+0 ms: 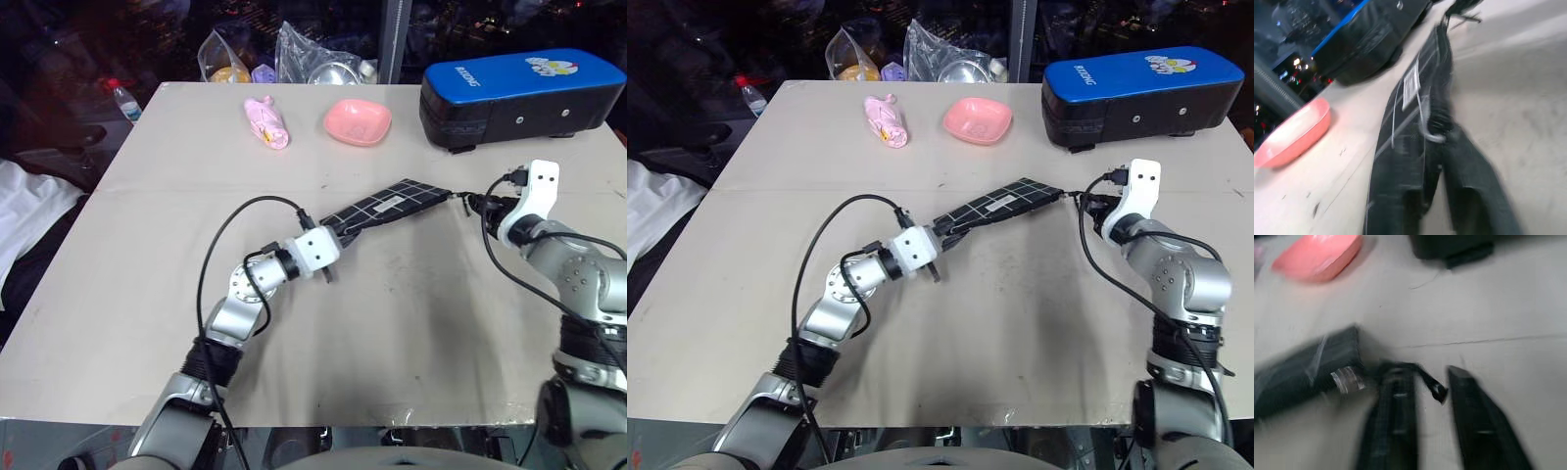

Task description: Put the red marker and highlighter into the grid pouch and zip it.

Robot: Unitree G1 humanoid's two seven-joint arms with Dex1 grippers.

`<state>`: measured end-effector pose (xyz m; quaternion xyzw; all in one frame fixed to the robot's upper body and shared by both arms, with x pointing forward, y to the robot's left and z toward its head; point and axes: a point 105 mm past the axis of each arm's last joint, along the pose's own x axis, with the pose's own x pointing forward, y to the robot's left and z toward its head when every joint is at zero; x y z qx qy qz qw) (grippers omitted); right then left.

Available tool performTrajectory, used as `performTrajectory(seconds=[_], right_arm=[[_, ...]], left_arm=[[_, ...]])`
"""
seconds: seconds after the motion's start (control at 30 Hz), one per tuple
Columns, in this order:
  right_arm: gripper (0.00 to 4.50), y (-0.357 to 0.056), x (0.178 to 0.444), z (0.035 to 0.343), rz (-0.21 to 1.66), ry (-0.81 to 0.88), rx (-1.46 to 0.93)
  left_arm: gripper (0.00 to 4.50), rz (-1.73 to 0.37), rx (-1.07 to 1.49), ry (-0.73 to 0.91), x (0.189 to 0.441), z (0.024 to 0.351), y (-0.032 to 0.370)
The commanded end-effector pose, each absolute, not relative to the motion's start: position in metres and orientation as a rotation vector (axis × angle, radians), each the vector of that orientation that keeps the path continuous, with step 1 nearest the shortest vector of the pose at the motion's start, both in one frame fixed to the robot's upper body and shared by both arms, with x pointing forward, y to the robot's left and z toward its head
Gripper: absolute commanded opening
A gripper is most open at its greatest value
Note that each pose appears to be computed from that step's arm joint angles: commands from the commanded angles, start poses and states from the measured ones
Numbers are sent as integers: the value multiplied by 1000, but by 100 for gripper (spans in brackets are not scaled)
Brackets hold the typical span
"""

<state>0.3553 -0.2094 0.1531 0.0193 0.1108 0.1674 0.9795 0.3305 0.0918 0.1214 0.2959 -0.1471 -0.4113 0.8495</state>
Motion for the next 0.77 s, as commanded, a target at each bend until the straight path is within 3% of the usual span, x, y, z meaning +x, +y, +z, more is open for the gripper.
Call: performTrajectory(seconds=[0.03, 0.13, 0.17, 0.2, 0.33, 0.43, 0.57, 0.77], right_arm=[[270, -206, 340, 156, 531, 164, -116], [418, -220, 329, 143, 615, 172, -231], [450, -226, 326, 138, 623, 179, -259], [450, -231, 322, 131, 658, 199, -279], [450, -238, 307, 122, 790, 212, -233], [450, -252, 304, 120, 838, 124, -255], [450, -274, 306, 104, 804, 160, -251], [450, -279, 308, 96, 847, 158, -226]], left_arm=[[227, -815, 559, -308, 324, 131, 112], [374, -772, 416, -248, 313, 129, 129], [416, -770, 377, -221, 308, 127, 133], [441, -769, 338, -185, 300, 124, 139], [441, -755, 244, -71, 274, 113, 153], [441, -721, 185, -3, 255, 106, 160], [441, -687, 154, 74, 233, 92, 160], [441, -670, 196, 112, 226, 82, 161]])
